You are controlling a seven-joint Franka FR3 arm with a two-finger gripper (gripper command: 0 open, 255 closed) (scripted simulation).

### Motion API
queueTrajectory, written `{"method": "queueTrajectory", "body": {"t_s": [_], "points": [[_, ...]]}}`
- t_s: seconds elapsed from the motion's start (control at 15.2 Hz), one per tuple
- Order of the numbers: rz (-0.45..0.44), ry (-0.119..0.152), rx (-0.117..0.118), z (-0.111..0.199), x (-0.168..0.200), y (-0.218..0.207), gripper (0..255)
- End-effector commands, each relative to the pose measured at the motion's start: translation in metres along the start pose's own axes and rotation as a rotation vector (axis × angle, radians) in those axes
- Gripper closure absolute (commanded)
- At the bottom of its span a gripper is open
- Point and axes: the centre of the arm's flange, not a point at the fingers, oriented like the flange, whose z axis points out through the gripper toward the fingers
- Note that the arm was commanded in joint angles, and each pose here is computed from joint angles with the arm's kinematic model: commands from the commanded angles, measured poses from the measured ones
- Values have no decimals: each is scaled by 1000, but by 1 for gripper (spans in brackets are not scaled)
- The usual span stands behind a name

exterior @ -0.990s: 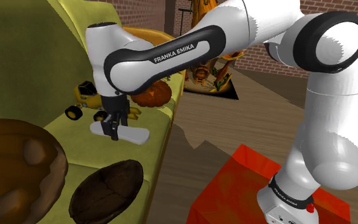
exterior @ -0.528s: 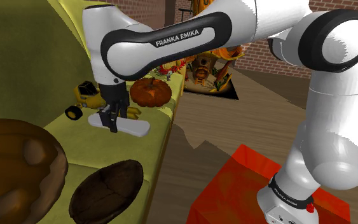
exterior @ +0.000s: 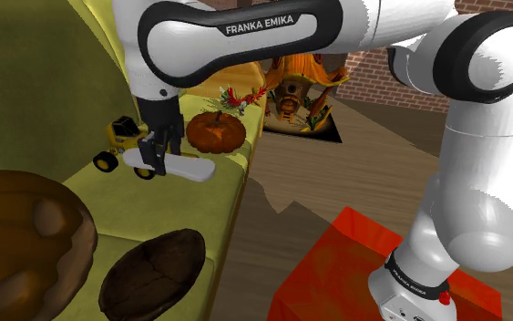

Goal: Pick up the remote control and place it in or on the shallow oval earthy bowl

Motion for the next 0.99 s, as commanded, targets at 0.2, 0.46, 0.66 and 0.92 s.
{"method": "queueTrajectory", "body": {"t_s": [0.2, 0.46, 0.66, 0.92], "points": [[0, 0, 0, -19, -5, -11, 255], [0, 0, 0, -22, -26, -59, 255], [0, 0, 0, -24, -43, -95, 255], [0, 0, 0, -27, -64, -143, 255]]}}
